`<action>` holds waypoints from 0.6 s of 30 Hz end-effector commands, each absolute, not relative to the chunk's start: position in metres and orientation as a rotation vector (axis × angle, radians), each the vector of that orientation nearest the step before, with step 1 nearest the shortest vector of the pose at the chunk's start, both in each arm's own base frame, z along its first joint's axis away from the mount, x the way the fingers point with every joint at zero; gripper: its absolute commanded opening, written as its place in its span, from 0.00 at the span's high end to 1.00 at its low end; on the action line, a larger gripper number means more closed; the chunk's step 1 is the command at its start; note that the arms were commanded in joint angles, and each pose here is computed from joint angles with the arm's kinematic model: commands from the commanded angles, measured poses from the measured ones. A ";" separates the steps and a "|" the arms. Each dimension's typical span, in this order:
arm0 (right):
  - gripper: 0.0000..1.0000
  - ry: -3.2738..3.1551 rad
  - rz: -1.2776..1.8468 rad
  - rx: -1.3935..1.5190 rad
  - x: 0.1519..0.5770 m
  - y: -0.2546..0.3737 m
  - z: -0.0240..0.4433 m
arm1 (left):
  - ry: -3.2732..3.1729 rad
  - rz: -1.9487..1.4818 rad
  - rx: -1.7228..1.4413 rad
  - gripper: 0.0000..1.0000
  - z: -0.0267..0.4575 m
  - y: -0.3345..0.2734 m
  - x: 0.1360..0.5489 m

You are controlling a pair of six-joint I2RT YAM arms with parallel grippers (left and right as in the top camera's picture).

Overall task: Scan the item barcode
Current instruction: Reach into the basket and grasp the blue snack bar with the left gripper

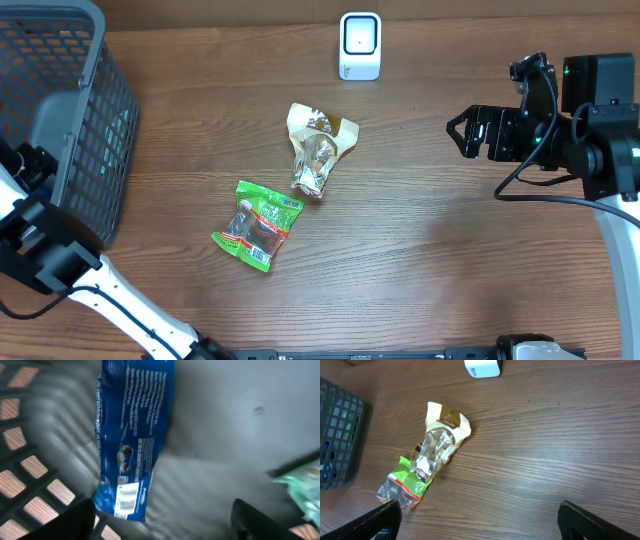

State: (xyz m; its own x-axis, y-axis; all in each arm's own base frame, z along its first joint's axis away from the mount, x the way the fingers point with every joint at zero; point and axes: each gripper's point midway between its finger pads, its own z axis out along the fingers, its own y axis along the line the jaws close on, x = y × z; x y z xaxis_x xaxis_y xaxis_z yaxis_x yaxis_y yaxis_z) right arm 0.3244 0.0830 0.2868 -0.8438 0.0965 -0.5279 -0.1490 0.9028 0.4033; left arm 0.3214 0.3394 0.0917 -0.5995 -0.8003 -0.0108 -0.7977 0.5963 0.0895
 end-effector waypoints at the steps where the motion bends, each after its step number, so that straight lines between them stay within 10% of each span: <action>1: 0.00 2.483 0.588 -0.047 0.326 0.084 0.296 | -2.687 -0.198 1.423 0.23 0.073 0.350 0.307; 18: 0.00 2.479 0.586 -0.048 0.326 0.084 0.297 | -2.584 -0.194 1.493 0.38 0.020 0.348 0.296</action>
State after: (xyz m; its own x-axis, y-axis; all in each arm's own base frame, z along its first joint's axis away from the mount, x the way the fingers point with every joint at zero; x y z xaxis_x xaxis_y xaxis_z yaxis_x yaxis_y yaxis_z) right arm 0.3239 0.0830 0.2864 -0.8453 0.0968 -0.5255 -0.1474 0.9030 0.4035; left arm 0.3072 0.3565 0.0429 -0.5281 -0.8491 0.0117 -0.8371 0.5228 0.1612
